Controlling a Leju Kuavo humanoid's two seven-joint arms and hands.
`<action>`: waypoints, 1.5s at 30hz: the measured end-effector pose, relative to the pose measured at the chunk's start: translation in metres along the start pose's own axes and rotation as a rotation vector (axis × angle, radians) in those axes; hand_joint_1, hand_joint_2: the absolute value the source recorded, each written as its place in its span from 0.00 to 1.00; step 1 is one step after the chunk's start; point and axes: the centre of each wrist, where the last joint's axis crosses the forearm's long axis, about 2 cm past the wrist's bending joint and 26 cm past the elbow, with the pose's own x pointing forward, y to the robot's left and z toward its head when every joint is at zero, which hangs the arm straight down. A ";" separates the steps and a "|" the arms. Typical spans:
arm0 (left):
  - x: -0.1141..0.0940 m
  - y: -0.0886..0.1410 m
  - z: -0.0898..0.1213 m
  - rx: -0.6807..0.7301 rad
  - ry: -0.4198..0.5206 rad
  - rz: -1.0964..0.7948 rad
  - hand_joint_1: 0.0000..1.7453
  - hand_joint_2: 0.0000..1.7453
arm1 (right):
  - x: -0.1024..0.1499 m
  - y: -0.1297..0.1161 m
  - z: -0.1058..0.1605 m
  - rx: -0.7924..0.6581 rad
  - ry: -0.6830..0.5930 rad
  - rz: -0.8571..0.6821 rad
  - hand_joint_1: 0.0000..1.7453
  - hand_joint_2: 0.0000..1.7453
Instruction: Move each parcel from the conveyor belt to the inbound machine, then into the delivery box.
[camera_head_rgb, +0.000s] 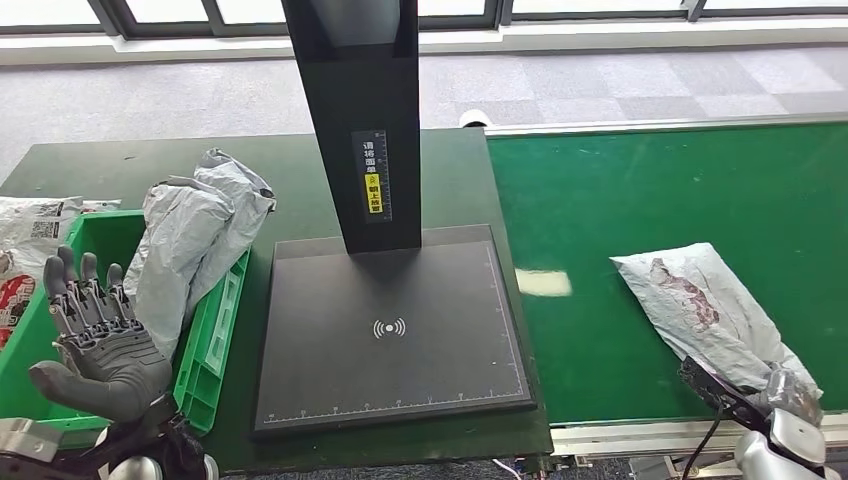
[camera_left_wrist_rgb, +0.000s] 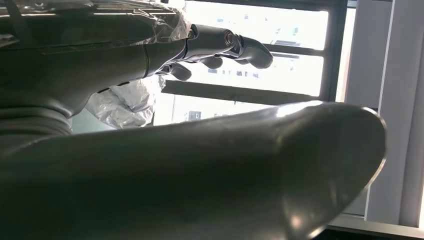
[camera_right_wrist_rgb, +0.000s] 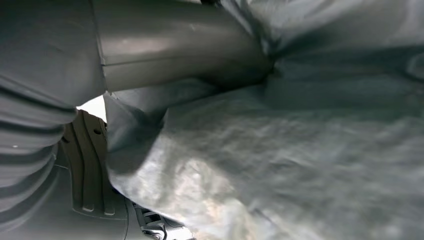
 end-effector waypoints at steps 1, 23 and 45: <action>0.000 0.000 0.000 -0.001 0.001 -0.001 0.00 0.00 | 0.001 0.000 0.000 -0.003 -0.007 0.002 1.00 1.00; -0.001 0.001 0.001 -0.006 0.003 -0.008 0.00 0.00 | 0.015 0.009 0.005 -0.104 -0.122 0.023 1.00 1.00; -0.002 0.003 0.003 0.022 0.010 -0.036 0.00 0.00 | 0.076 -0.004 0.121 -1.019 -0.677 -0.247 1.00 1.00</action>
